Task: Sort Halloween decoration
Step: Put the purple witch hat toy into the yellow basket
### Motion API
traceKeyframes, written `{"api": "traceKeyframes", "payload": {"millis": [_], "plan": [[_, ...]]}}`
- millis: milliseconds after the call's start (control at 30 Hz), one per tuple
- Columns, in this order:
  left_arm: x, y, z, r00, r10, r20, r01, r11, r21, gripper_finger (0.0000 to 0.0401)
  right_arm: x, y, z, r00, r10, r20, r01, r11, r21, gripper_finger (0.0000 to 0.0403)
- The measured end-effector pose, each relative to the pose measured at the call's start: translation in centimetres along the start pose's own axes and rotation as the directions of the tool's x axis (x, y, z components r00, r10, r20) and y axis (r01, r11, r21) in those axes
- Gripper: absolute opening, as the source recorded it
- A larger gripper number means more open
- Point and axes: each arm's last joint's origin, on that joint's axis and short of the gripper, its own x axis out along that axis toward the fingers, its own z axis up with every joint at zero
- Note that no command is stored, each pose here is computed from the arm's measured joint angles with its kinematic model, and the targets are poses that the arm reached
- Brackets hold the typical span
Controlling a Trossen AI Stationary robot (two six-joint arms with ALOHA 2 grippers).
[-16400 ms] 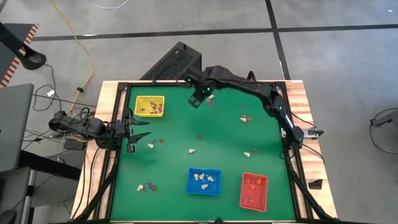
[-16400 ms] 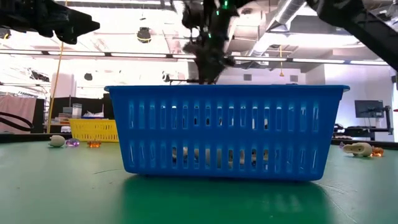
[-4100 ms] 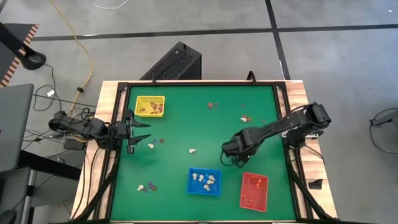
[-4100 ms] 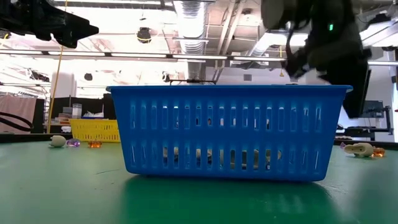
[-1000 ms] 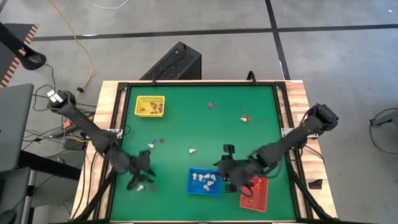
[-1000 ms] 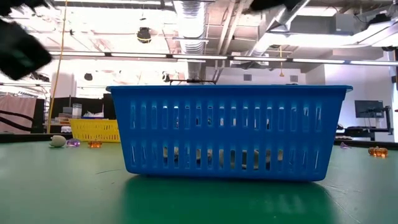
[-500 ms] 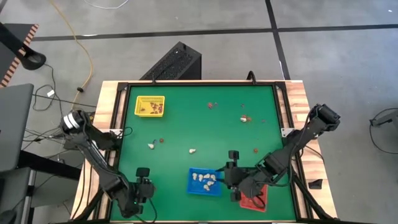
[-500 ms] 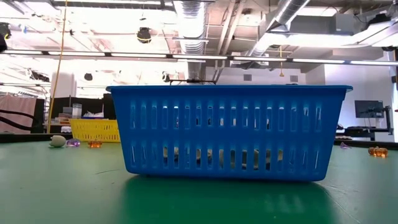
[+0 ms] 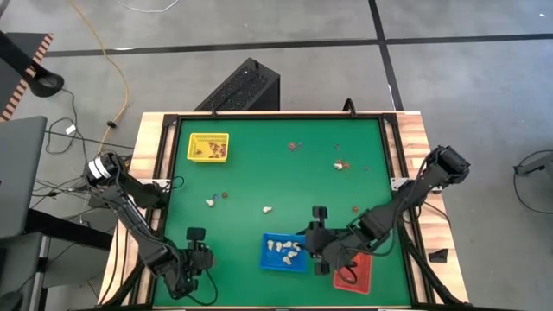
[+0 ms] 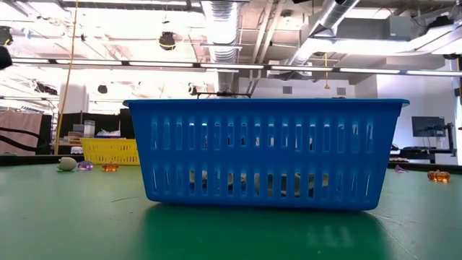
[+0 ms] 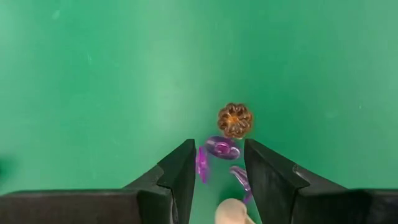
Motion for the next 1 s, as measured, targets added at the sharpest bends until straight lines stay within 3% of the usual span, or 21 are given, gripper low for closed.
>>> {"api": "traceKeyframes", "payload": {"millis": [433, 833, 1000], "plan": [[1.2, 0.4, -1.0, 1.0, -0.026, 0.008, 0.026, 1.0, -0.017, 0.012, 0.0, 0.1, 0.0, 1.0, 0.01, -0.002, -0.01, 1.0, 0.016, 0.0164], [1.5, 0.9, -0.6, 1.0, -0.008, 0.013, 0.009, 1.0, -0.019, 0.001, 0.0, 0.0, 0.0, 1.0, 0.008, -0.003, -0.008, 1.0, 0.017, 0.0164], [1.9, 1.8, 0.2, 0.999, 0.032, 0.021, -0.032, 0.999, 0.008, 0.0004, 0.0, 0.0, 0.0, 1.0, 0.009, -0.002, -0.009, 1.0, 0.018, 0.0164]]}}
